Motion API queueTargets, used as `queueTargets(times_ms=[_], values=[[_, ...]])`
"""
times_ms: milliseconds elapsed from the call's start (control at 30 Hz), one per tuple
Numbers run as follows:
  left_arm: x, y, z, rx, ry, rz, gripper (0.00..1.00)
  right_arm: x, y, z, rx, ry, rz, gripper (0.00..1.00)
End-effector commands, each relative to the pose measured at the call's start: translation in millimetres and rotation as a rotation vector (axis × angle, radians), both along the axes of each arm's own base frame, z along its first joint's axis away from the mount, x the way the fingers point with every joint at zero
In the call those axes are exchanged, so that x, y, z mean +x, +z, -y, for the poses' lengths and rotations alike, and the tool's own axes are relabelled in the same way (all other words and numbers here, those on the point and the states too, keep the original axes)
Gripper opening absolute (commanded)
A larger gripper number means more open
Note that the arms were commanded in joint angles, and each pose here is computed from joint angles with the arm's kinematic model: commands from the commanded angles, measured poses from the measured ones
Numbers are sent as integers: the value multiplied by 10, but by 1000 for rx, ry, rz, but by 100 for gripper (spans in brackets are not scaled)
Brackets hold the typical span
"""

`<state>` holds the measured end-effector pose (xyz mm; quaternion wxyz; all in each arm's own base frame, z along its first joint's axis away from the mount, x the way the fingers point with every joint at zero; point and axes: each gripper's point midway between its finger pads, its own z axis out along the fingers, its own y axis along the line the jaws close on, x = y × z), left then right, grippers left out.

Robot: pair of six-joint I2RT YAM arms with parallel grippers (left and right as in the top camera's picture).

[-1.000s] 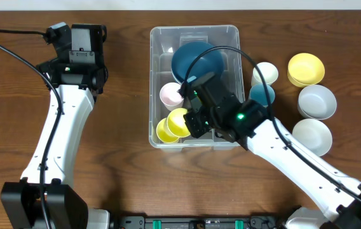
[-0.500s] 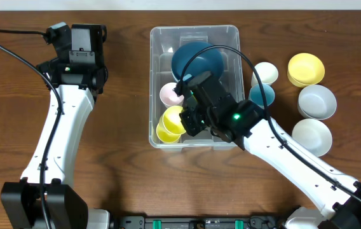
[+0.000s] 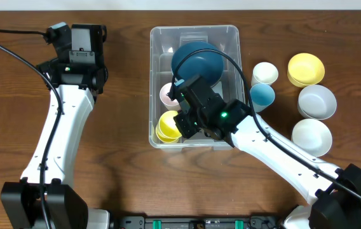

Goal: Pack container
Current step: 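Carry the yellow cup into the container and drop it onto the first yellow cup, then move the right gripper back and grasp the blue cup rim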

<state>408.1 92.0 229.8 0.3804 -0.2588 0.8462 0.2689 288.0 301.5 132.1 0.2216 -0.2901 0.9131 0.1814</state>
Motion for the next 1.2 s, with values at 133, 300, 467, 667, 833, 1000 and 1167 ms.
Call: queueTargets(times_ms=[133,300,467,667,833,1000,1167], values=[[-37,84,-43,20,15,12,98,-17,57,-31,-5,17,7,1],[-37,84,-43,20,15,12,98,-58,22,10,-24,17,-13,1],[-37,84,-43,20,15,12,98,-31,46,-18,-11,19,2,56],[-37,84,-43,20,15,12,98,33,183,-85,21,47,55,68],[-37,84,-43,20,15,12,98,167,497,52,51,0,99,75],[-37,84,-43,20,15,12,98,304,932,413,88,-94,181,99],[-37,84,-43,20,15,12,98,201,1277,918,71,-140,240,99]])
